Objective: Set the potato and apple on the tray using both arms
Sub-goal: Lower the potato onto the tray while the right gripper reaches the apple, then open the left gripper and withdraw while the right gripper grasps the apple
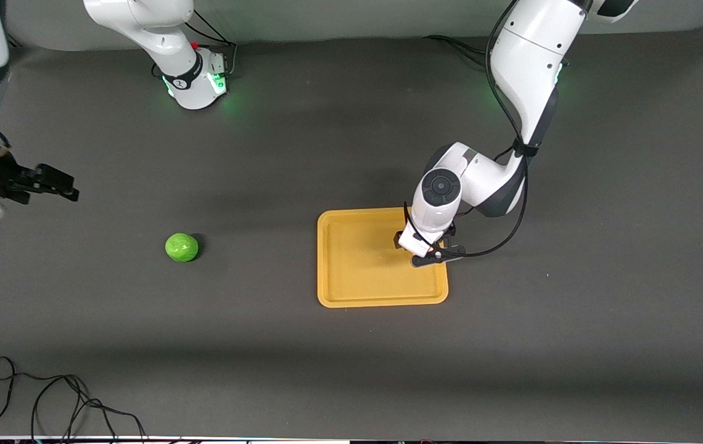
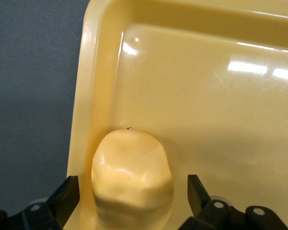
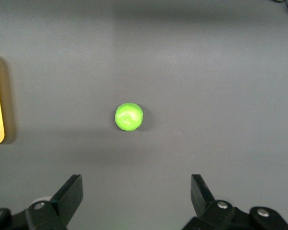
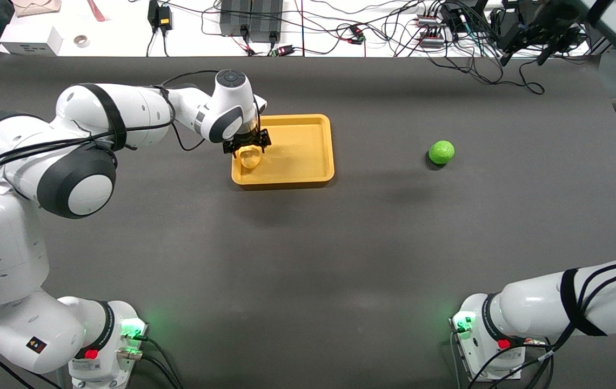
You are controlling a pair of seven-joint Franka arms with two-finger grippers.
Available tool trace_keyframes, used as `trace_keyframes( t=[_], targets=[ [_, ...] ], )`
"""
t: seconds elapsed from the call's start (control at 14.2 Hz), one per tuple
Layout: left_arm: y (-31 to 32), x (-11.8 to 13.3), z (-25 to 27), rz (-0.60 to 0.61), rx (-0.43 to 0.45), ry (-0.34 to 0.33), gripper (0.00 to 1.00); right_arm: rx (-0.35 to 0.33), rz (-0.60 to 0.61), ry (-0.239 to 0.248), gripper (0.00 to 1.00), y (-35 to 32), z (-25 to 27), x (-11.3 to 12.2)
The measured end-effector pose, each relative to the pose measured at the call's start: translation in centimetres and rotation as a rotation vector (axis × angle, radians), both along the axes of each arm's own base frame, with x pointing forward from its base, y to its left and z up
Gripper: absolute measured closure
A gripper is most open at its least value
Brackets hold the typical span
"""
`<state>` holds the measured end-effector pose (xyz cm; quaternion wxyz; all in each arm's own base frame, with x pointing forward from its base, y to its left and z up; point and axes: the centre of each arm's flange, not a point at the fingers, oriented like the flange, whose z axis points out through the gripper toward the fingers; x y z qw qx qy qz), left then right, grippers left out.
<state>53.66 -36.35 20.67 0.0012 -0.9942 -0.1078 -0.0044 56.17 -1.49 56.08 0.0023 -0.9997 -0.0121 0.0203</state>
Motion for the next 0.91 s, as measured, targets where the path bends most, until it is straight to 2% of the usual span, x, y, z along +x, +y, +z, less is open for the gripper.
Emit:
trace_keyframes(
  t=[0.14,0.35,0.7,0.91],
  targets=[
    [0.0,0.6,0.8,0.005,-0.006,-0.014,0.0,0.0,0.017,0.005,0.01,1.0,-2.4,0.0],
    [1.0,2.0,3.7,0.027,-0.002,-0.031,0.0,0.0,0.036,-0.02,0.01,2.0,-6.6,0.0],
    [6.5,4.7,12.6,0.04,0.025,-0.022,0.0,-0.001,0.065,-0.062,0.01,3.7,-16.8,-2.0],
    [11.9,5.6,18.2,0.024,0.037,-0.012,0.0,-0.001,0.082,-0.081,0.01,4.7,-20.7,-2.4]
  ],
)
